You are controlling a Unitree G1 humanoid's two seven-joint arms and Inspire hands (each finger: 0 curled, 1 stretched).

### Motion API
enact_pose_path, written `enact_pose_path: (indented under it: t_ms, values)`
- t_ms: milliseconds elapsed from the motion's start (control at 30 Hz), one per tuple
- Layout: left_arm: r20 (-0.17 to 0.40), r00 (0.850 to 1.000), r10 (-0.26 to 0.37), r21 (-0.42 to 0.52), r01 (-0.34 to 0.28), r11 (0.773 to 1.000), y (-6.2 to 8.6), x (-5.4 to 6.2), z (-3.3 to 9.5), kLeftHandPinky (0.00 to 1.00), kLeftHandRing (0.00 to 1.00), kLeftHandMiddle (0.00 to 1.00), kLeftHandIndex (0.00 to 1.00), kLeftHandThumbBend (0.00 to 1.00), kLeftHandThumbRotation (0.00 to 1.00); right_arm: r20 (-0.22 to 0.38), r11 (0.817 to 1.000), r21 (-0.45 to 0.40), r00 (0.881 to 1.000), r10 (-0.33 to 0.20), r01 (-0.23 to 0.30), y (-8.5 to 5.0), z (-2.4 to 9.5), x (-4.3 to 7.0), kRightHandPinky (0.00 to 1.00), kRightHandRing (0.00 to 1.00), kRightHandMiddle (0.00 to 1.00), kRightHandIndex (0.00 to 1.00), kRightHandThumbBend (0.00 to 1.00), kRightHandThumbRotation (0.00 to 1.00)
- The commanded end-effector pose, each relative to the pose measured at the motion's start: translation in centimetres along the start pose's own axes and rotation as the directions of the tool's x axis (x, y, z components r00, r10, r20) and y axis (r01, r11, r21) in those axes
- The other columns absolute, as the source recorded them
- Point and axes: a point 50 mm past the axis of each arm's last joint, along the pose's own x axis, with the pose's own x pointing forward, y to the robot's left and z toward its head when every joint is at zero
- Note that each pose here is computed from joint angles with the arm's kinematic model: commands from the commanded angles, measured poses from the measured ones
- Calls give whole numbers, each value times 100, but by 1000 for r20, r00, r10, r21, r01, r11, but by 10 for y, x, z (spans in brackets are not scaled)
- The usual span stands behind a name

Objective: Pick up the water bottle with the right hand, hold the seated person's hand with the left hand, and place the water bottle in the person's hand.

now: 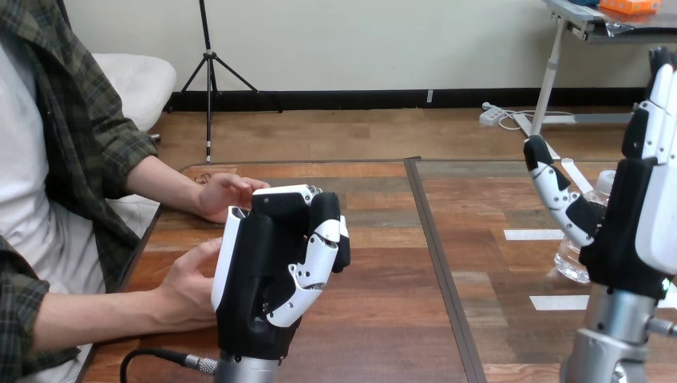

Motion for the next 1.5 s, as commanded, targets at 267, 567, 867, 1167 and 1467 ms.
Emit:
enact_pose_path:
  t_ms: [267, 567, 867, 1167, 1467]
  values:
    - [71, 997, 9, -22, -7, 1000, -5, 16, 2, 5, 9, 18, 25, 5, 0, 78, 985, -174, 997, 24, -10, -10, 13, 30, 100, 100, 100, 90, 53, 43]
    - [70, 997, 13, -16, -12, 1000, -5, 15, 2, 5, 9, 18, 25, 4, 0, 83, 967, -253, 996, 43, -21, -13, 17, 35, 100, 100, 95, 82, 61, 25]
    - [65, 998, 22, -38, -19, 999, -6, 15, 2, 5, 9, 18, 25, 5, 0, 70, 953, -299, 995, 76, -51, -14, 21, 38, 100, 98, 91, 76, 68, 14]
    - [64, 998, 19, -36, -17, 999, -6, 14, 2, 5, 9, 18, 25, 5, 0, 59, 939, -334, 993, 103, -78, -15, 21, 40, 100, 94, 87, 72, 74, 7]
    - [68, 998, 17, -33, -15, 999, -6, 13, 2, 5, 9, 18, 26, 3, 0, 29, 932, -346, 991, 127, -109, -14, 18, 42, 96, 90, 84, 71, 79, 3]
